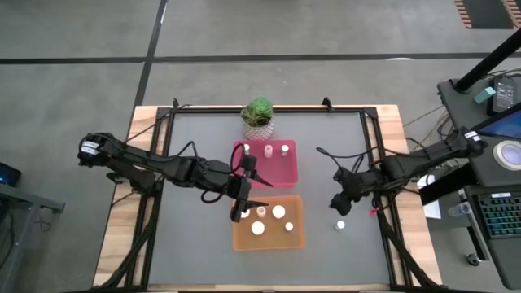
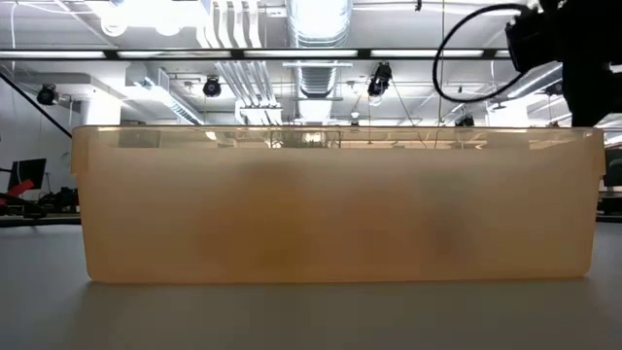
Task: Pick and place medicine bottles into bin by pill shape (circle, oval)
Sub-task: Put the blue tablet bottle into the pink bin
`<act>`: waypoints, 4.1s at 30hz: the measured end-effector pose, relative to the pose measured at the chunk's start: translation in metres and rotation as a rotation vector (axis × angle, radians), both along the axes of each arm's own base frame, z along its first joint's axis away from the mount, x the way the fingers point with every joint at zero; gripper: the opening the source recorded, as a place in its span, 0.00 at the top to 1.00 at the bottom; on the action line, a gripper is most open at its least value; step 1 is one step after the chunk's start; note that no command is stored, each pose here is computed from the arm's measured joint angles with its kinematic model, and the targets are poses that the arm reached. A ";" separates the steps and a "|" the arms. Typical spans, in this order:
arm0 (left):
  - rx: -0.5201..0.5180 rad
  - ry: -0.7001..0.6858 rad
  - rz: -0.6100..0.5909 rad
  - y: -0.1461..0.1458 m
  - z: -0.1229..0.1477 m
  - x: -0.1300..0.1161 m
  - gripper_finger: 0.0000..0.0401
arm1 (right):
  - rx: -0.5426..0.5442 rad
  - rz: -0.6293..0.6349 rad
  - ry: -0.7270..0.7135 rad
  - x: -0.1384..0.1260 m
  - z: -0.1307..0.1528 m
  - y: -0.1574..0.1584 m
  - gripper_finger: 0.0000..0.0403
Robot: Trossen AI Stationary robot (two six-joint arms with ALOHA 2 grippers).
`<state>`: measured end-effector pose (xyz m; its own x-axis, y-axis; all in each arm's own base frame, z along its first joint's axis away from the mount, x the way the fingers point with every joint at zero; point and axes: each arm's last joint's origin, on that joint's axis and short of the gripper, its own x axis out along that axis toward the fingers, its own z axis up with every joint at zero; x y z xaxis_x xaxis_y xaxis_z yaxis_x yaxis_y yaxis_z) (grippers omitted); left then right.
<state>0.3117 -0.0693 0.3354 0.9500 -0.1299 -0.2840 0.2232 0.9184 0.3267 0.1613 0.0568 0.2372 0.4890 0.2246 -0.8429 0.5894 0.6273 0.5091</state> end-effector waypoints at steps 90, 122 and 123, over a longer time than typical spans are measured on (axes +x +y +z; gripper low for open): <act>0.017 0.014 0.051 0.002 -0.002 0.000 0.39 | -0.206 -0.018 0.469 0.037 -0.047 0.098 0.70; 0.010 0.074 0.068 0.003 -0.006 -0.003 0.39 | -0.467 0.057 0.189 0.055 0.045 0.058 0.71; 0.014 0.082 0.073 0.003 -0.007 -0.003 0.39 | -0.471 0.066 0.179 0.058 0.048 0.054 0.71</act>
<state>0.3083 -0.0666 0.3284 0.9304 -0.0570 -0.3622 0.1826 0.9286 0.3230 0.2193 0.1108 0.2857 0.3253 -0.1745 -0.9294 0.5929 0.8033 0.0567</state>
